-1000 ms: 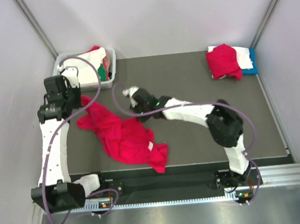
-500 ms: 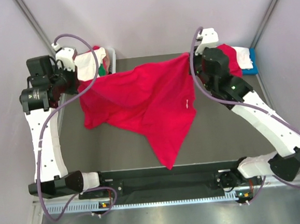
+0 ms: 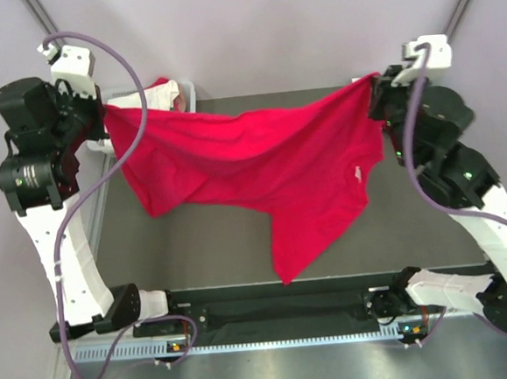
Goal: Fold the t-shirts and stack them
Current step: Flatten the tshirt out
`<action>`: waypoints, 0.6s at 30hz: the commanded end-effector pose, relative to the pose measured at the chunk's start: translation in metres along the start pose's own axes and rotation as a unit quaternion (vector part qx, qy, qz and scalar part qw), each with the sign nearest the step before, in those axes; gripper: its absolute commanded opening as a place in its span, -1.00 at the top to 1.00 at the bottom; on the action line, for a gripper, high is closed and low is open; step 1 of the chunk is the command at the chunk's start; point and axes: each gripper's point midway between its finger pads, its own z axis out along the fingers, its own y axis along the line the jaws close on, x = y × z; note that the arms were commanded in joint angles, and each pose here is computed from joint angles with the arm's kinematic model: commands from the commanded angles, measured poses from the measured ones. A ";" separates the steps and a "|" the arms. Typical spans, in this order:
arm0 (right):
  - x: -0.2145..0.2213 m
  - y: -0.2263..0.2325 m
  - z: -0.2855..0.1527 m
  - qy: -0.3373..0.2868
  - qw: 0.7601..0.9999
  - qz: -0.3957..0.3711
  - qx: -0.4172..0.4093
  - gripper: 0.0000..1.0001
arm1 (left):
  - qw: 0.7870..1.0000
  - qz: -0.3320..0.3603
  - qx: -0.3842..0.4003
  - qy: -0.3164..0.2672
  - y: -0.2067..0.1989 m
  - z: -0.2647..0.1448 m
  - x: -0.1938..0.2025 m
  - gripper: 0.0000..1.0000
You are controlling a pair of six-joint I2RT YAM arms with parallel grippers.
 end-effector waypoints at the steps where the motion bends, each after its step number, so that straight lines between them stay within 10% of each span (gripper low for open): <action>1: -0.080 -0.035 -0.048 -0.094 0.995 0.026 0.017 1.00 | 0.996 0.002 -0.014 -0.089 -0.004 -0.049 -0.034 1.00; 18: -0.143 -0.063 -0.095 -0.153 0.988 0.030 -0.004 1.00 | 0.993 0.011 -0.009 -0.119 -0.012 -0.074 -0.036 1.00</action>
